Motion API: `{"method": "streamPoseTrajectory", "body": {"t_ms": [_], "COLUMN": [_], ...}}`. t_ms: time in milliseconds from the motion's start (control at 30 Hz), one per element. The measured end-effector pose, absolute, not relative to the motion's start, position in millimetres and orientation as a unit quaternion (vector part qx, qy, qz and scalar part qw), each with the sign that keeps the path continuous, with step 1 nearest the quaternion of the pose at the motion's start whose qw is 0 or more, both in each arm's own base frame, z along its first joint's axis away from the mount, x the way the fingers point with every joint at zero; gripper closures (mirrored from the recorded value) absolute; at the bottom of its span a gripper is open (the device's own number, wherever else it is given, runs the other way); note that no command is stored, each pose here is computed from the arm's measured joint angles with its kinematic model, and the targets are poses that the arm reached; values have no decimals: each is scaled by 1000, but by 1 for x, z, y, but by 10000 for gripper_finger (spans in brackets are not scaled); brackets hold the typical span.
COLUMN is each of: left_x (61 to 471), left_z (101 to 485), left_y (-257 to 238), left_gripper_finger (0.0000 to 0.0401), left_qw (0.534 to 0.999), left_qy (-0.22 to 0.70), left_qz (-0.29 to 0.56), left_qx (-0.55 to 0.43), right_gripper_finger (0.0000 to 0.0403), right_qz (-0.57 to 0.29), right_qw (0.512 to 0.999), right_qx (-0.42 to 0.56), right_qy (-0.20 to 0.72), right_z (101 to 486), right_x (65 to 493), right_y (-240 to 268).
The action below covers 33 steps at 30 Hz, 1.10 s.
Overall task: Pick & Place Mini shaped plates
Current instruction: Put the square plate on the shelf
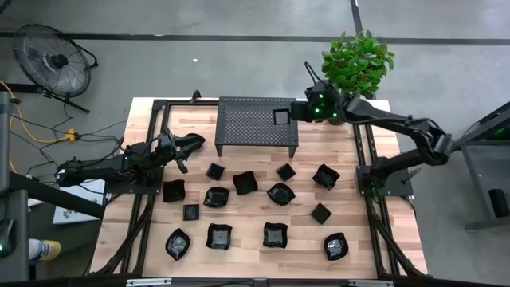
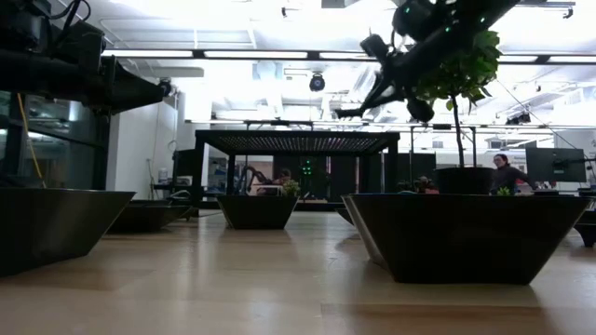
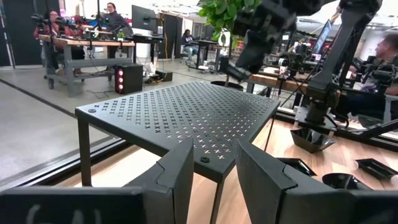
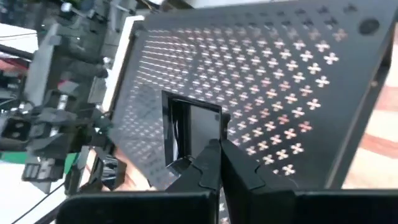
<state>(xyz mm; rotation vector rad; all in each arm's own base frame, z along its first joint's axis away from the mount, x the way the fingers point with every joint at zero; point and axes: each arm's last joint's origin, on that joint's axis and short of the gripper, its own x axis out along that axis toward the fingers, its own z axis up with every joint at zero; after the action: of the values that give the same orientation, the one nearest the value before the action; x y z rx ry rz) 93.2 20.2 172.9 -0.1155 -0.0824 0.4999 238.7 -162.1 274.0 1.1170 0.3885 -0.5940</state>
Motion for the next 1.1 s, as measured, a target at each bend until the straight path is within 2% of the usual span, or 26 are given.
{"method": "streamPoseTrajectory", "body": {"t_ms": [233, 500, 1100], "left_x": [93, 93, 93], "left_z": [173, 173, 173], "left_y": [20, 20, 20], "left_gripper_finger": [284, 284, 284], "left_qw": [966, 966, 966], "left_qy": [-41, -41, -41], "left_qz": [247, 247, 247], "left_qx": [-57, -57, -57], "right_gripper_finger": [403, 403, 403], "right_qz": [-294, -294, -327], "right_qw": [770, 764, 737], "right_qx": [535, 551, 563], "right_qy": [186, 161, 181], "right_z": [257, 257, 251], "right_x": [240, 231, 223], "right_y": [-182, -199, -202]}}
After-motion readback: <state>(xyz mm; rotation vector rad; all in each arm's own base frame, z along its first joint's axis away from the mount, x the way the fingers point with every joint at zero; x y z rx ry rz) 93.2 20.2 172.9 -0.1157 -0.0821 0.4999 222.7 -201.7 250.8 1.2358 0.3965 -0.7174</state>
